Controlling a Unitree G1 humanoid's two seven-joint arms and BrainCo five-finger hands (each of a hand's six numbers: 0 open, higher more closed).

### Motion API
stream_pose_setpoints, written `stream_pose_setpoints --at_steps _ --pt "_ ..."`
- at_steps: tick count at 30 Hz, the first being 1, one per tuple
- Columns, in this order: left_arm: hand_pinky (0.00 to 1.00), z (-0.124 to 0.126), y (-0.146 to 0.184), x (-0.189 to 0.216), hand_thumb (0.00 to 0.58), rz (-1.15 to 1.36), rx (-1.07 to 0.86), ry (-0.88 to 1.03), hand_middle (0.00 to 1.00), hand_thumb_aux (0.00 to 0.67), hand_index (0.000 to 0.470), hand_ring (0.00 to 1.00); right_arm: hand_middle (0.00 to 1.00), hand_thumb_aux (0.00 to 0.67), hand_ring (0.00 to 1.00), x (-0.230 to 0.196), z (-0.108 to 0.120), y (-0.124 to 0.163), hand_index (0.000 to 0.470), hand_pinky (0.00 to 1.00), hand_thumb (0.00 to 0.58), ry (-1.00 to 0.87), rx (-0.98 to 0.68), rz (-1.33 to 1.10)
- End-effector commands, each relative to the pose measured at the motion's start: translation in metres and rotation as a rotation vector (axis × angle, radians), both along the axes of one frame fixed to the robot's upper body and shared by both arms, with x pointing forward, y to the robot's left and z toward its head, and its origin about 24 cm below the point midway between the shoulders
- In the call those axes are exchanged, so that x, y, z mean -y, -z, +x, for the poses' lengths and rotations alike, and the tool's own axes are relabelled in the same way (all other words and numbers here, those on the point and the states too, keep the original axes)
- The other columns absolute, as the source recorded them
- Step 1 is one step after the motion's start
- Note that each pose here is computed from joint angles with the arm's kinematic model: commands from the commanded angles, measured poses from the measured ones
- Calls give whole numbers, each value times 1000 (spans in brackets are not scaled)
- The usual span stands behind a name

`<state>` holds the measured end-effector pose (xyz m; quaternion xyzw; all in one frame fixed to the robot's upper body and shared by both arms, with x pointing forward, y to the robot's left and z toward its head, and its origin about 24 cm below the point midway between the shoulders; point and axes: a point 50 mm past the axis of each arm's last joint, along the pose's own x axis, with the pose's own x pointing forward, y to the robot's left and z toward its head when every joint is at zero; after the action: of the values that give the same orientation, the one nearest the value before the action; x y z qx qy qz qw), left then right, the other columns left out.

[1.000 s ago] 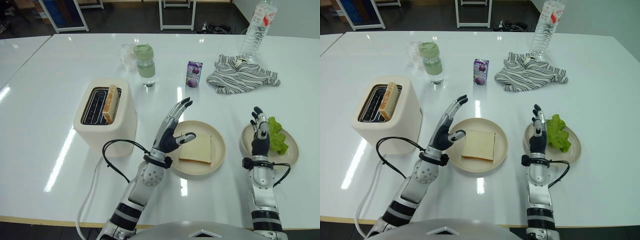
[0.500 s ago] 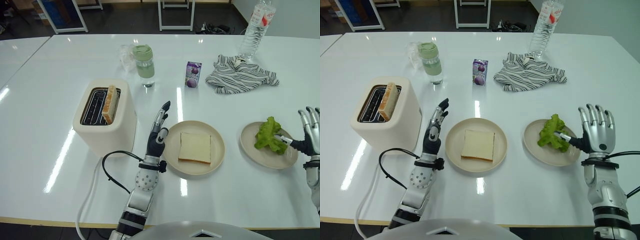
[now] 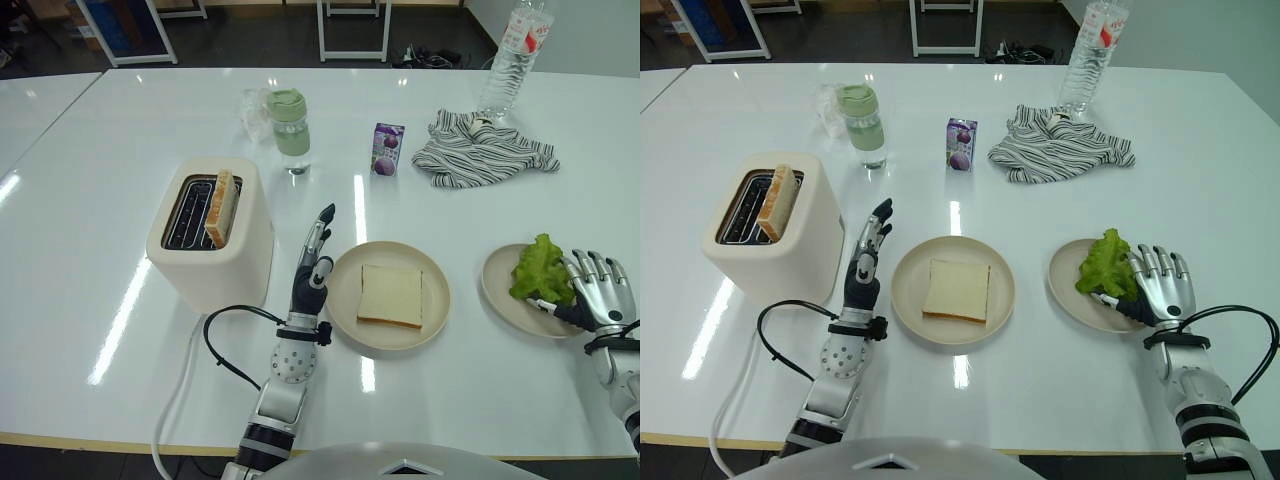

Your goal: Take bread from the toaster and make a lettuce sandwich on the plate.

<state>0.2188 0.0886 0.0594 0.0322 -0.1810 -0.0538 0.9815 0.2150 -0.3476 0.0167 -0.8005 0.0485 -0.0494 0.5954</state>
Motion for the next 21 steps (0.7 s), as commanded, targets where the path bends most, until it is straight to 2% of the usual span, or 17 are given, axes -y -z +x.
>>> stream_pose_setpoints --at_steps 1,3,4,5,15,21 --pt "0 0 3 1 0 15 -10 2 0 0 0 0 0 378 0 2 -1 1 265 0 470 8 -9 10" --pt "0 0 3 1 0 17 -11 1 0 0 0 0 0 570 0 3 -1 0 400 0 567 7 -2 11" --pt "0 0 3 1 0 17 -12 1 0 0 0 0 0 644 0 3 -1 0 452 0 579 7 -1 11" --pt "0 0 4 1 0 17 -12 1 0 0 0 0 0 670 0 3 -1 0 470 0 580 7 -1 12" --pt "0 -2 5 2 0 27 -16 9 0 0 0 0 0 670 0 -3 1 -9 470 0 580 -20 89 75" --pt "0 -2 8 3 0 30 -23 11 0 0 0 0 0 670 0 -16 1 -36 470 0 580 -81 247 225"
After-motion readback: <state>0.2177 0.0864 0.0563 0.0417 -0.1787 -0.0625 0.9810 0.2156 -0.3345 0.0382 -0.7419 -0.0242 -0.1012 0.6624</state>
